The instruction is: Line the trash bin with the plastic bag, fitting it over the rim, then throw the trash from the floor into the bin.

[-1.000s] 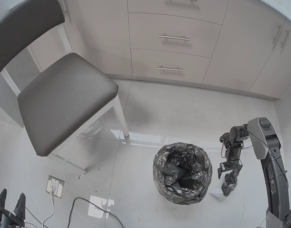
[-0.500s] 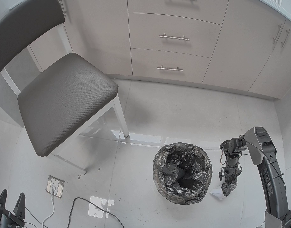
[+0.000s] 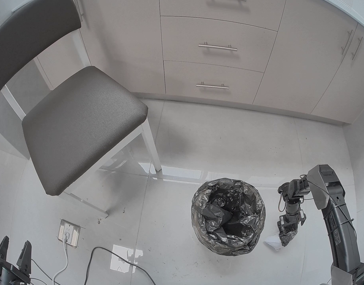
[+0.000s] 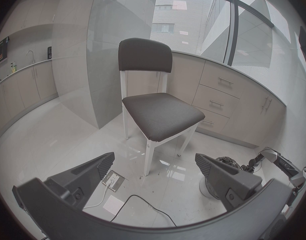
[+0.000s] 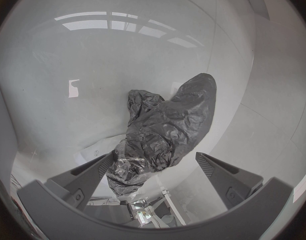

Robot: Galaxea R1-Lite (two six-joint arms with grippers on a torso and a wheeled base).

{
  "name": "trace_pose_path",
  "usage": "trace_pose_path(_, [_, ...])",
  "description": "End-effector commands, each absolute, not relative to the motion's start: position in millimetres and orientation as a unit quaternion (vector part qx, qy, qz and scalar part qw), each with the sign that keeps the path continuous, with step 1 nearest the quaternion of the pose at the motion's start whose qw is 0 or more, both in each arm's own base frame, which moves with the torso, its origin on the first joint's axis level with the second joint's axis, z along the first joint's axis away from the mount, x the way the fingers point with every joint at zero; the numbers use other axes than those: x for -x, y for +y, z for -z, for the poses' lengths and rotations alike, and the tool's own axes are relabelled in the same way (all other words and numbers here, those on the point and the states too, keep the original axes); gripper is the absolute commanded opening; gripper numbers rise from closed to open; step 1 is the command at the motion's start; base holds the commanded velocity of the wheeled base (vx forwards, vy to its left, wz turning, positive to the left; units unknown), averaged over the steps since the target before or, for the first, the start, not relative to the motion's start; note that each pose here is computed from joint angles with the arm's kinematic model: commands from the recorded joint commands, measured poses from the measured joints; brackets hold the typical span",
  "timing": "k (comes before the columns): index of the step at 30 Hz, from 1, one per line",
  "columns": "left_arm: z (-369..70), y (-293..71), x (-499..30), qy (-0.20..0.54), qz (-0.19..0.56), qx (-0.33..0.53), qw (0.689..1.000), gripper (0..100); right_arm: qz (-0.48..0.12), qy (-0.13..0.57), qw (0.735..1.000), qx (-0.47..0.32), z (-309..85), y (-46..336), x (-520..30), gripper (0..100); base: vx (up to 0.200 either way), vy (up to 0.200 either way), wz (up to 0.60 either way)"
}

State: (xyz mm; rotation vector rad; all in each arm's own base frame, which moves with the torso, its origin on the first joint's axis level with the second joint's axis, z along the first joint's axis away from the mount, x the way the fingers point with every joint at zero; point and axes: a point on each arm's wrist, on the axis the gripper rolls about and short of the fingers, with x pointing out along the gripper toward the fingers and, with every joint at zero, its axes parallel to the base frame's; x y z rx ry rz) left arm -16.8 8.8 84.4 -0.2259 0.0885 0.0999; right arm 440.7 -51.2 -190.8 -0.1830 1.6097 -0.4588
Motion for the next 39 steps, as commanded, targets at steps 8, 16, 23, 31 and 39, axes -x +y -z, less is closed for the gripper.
trace_pose_path(8, [-84,9,17,0.044,-0.050,0.113,0.991,100,0.219,0.686,0.691,0.065,210,-59,-443,100,0.000,0.000,0.00])
trace_pose_path(16, [-84,9,17,0.043,-0.056,0.114,0.991,100,0.232,0.683,0.690,0.052,210,-67,-442,100,0.000,0.000,0.00])
trace_pose_path(23, [-84,9,17,0.042,-0.058,0.115,0.991,100,0.238,0.681,0.691,0.046,210,-67,-442,0,0.000,0.000,0.00])
trace_pose_path(31, [-85,9,17,0.042,-0.058,0.116,0.991,100,0.236,0.680,0.693,0.047,210,-64,-443,0,0.000,0.000,0.00])
trace_pose_path(39, [-84,9,17,0.043,-0.058,0.116,0.991,100,0.220,0.723,0.653,0.055,209,-60,-432,0,0.000,0.000,0.00])
